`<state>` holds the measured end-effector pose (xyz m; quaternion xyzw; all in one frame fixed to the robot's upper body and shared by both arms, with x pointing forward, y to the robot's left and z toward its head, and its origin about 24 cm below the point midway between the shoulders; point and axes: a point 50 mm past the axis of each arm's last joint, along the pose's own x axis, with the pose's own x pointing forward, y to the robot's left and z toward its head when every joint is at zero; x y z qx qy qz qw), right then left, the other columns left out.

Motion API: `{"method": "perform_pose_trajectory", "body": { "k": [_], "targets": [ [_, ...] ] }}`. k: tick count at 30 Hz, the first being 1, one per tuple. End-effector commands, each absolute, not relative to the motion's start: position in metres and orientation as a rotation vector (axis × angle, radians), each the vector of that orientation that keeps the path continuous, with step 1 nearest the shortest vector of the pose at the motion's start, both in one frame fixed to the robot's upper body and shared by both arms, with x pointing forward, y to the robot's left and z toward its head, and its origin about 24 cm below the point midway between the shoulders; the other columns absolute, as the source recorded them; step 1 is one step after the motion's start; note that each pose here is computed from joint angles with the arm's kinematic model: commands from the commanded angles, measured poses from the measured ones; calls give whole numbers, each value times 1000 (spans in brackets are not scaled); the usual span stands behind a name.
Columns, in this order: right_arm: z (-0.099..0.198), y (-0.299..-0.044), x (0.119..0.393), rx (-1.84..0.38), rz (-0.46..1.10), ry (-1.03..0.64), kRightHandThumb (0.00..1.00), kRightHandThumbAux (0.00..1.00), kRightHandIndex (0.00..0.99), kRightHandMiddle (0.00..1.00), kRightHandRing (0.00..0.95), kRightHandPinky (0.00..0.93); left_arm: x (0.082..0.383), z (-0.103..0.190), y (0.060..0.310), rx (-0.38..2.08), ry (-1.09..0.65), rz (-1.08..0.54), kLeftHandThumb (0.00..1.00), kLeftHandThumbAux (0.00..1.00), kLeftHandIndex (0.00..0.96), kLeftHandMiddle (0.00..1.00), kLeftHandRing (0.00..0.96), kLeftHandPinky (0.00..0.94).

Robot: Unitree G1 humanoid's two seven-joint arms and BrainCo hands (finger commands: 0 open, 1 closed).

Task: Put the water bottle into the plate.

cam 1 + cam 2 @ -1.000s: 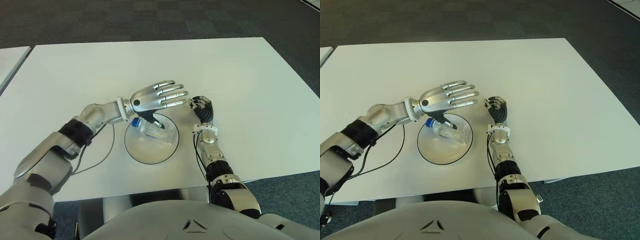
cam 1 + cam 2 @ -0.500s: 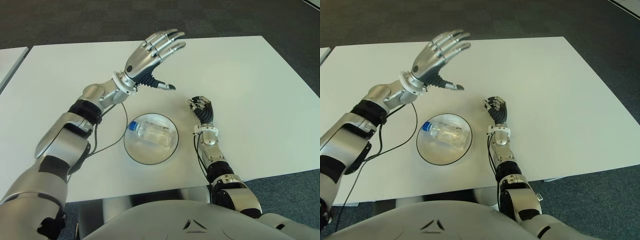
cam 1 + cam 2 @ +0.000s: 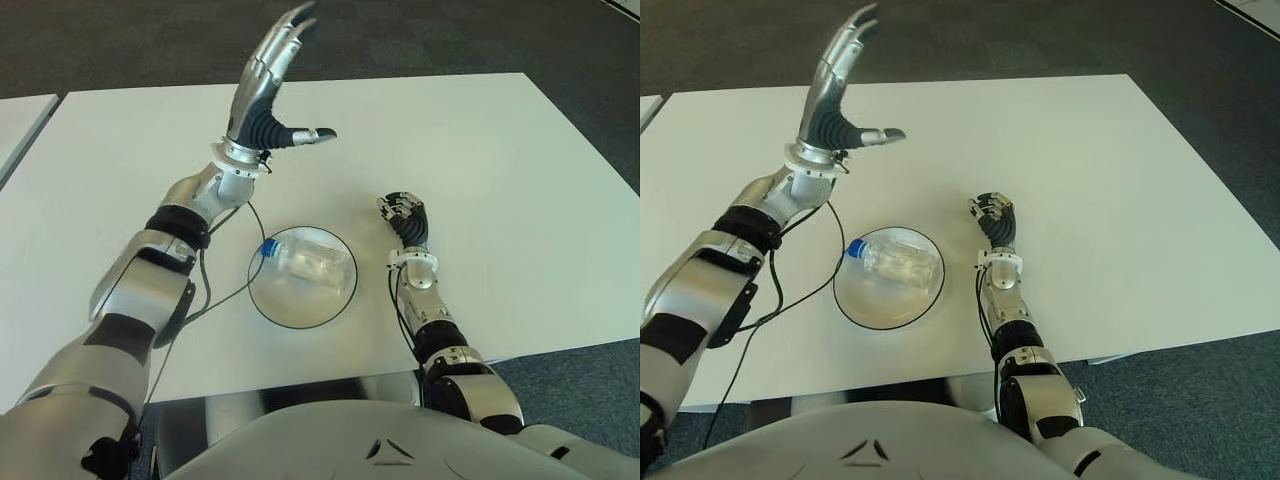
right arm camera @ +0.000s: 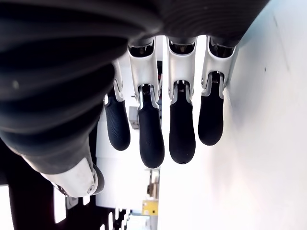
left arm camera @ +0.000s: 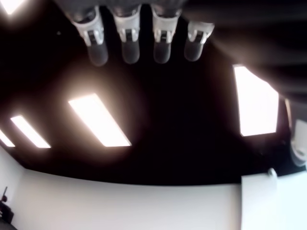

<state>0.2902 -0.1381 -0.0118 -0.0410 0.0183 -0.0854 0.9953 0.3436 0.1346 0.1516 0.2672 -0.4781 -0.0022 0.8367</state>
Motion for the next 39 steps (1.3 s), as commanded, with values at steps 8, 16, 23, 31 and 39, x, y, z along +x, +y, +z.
{"method": "perform_pose_trajectory", "body": {
  "k": [8,16,23,31,39],
  "targets": [
    [-20,-138,286,-67,-175,79,708,731,427,553,566,543,351,132,167,342,-743,308,47,623,0,0,0,0],
    [-20,-138,286,-65,-170,87,709,730,427,557,562,540,339,95,192,172,-546,372,2,664,0,0,0,0],
    [-20,-138,287,-67,-163,82,707,731,427,558,564,541,322,68,205,116,-443,363,0,684,3,0,0,30],
    [-20,-138,288,-65,-155,86,708,730,428,565,570,545,307,45,219,7,-344,408,148,870,190,148,134,219],
    [-19,-137,287,-71,-137,65,707,731,428,566,570,536,297,26,232,-123,-233,440,316,992,329,313,267,309]
  ]
}}
